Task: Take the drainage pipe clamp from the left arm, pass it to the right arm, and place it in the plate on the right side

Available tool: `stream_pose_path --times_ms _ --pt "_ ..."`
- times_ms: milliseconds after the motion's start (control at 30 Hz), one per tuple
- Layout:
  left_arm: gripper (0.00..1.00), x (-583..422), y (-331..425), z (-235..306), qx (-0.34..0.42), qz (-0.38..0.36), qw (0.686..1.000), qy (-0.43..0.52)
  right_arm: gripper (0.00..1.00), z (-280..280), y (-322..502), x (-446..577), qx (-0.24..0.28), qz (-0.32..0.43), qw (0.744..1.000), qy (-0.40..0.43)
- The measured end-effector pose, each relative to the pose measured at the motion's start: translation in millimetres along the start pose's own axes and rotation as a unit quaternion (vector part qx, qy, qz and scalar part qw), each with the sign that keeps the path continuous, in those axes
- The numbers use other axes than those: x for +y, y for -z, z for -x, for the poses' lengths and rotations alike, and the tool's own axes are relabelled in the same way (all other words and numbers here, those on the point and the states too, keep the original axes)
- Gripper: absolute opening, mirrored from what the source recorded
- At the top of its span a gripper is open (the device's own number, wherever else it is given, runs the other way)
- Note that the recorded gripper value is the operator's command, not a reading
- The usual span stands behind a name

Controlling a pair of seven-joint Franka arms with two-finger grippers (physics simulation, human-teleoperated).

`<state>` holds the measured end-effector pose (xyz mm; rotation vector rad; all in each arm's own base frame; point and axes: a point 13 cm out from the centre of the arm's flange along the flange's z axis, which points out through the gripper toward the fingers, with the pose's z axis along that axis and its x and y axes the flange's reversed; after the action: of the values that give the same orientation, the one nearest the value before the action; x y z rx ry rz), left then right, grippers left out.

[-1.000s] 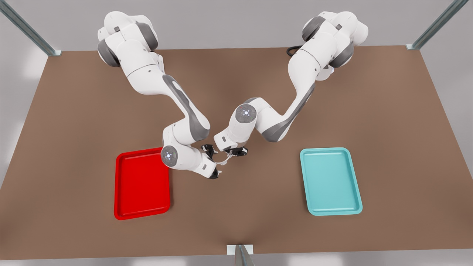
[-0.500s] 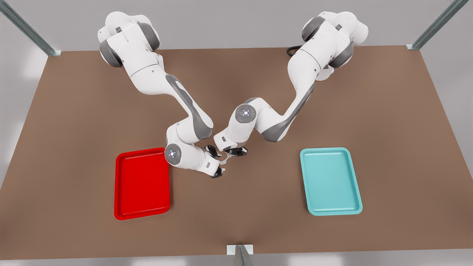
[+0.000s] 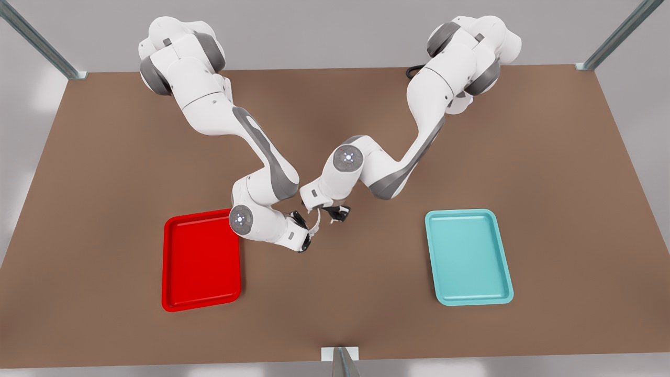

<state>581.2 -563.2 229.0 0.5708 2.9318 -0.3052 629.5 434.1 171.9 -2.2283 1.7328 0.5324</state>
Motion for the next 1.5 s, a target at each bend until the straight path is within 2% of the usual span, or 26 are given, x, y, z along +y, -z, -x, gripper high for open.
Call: stream_pose_path --times_ms 100,167,267,333,400,500,633,667,700,733,967,1067,1167,1300,1500 --pt "1.00 4 13 7 -0.008 0.005 1.000 0.003 0.21 -11 1 -3 0.002 -0.001 1.000 -0.005" --pt "1.00 36 66 37 -0.037 0.006 0.999 0.029 0.21 -44 1 -10 0.014 -0.004 1.000 -0.023" --pt "1.00 209 174 62 -0.044 0.052 0.991 0.118 0.21 -111 23 -24 0.051 -0.022 0.997 -0.056" --pt "1.00 338 221 47 -0.026 0.082 0.978 0.190 0.21 -184 66 -32 0.083 -0.044 0.991 -0.097" --pt "1.00 399 252 19 -0.001 0.102 0.970 0.222 0.21 -254 110 -33 0.126 -0.063 0.981 -0.131" --pt "1.00 406 262 -67 0.055 0.173 0.959 0.217 0.21 -324 135 -22 0.170 -0.065 0.970 -0.162" --pt "1.00 401 262 -85 0.073 0.163 0.961 0.212 0.21 -387 132 -9 0.193 -0.065 0.960 -0.192" --pt "1.00 400 261 -86 0.076 0.160 0.962 0.210 0.34 -395 128 -6 0.195 -0.063 0.959 -0.197" --pt "1.00 399 260 -87 0.078 0.158 0.962 0.207 0.96 -399 124 -3 0.195 -0.061 0.958 -0.200" --pt "1.00 398 258 -87 0.081 0.156 0.963 0.205 1.00 -404 119 0 0.192 -0.060 0.957 -0.207" --pt "1.00 356 238 -83 0.096 0.144 0.972 0.162 1.00 -403 126 -6 0.180 -0.079 0.957 -0.215" --pt "1.00 357 238 -83 0.097 0.144 0.972 0.160 1.00 -367 208 -32 0.170 -0.128 0.956 -0.204" --pt "1.00 358 239 -83 0.097 0.143 0.972 0.159 1.00 -330 310 -16 0.175 -0.136 0.943 -0.249" --pt "1.00 360 240 -83 0.096 0.143 0.972 0.158 1.00 -265 407 73 0.175 -0.111 0.915 -0.345" --pt "1.00 361 241 -83 0.102 0.131 0.973 0.163 1.00 -273 431 131 0.197 -0.082 0.846 -0.489"
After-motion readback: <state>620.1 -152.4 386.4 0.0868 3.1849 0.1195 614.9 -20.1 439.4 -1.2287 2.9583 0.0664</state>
